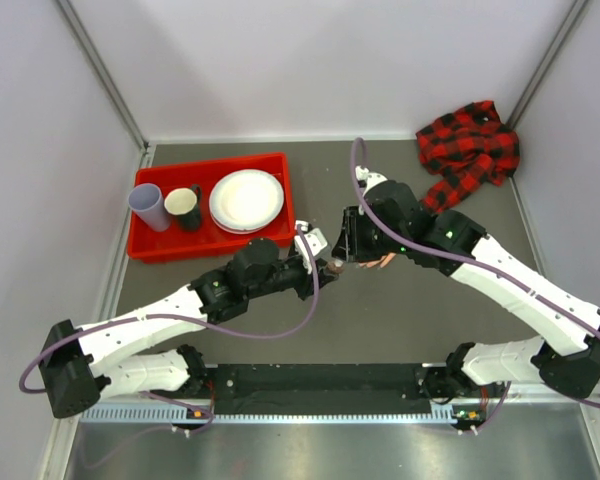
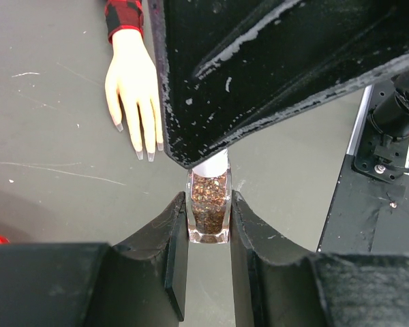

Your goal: Paint the nails

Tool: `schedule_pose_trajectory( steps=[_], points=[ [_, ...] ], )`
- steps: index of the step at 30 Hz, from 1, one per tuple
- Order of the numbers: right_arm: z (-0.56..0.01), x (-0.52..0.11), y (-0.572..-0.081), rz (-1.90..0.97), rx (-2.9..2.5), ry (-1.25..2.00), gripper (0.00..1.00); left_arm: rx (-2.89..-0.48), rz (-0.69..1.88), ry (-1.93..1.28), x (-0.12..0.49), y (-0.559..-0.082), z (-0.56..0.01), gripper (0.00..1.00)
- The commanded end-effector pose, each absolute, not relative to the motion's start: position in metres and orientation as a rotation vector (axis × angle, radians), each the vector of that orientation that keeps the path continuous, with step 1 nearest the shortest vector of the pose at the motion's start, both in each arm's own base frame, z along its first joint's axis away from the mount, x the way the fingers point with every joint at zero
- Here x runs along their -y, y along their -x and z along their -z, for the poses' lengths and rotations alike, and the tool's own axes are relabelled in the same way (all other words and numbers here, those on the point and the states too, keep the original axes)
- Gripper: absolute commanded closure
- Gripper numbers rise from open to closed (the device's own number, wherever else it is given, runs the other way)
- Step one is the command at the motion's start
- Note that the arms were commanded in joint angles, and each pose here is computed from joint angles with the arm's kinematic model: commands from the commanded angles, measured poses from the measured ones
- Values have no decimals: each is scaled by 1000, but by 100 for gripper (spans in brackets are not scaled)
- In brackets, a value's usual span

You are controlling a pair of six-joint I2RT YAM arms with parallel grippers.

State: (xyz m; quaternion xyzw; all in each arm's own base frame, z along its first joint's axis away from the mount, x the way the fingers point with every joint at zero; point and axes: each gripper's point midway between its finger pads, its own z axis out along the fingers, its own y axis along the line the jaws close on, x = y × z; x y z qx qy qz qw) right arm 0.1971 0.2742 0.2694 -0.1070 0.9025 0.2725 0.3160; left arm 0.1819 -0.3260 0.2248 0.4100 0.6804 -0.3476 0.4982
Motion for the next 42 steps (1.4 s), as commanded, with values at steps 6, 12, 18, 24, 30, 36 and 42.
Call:
schedule_pose_trajectory(
  steps=[6,12,18,24,30,36,42],
  points=[
    [-275,-277,-191,-747,-2361,323,66,-1575,852,-971,329,-183,-247,100],
    [-272,-275,-191,-734,-2364,332,71,-1562,868,-978,329,-180,-251,100],
    [-272,-278,-189,-754,-2365,347,83,-1550,889,-976,328,-176,-253,100],
    [-271,-277,-188,-746,-2368,369,70,-1537,902,-962,326,-174,-259,100],
    [-271,-277,-186,-755,-2363,387,70,-1533,922,-965,328,-171,-261,100],
    [-277,-283,-174,-846,-2333,468,100,-1511,991,-987,331,-160,-267,100],
    [-302,-294,-120,-1154,-2020,956,100,-1270,1406,-1170,335,-84,-308,100]
  ],
)
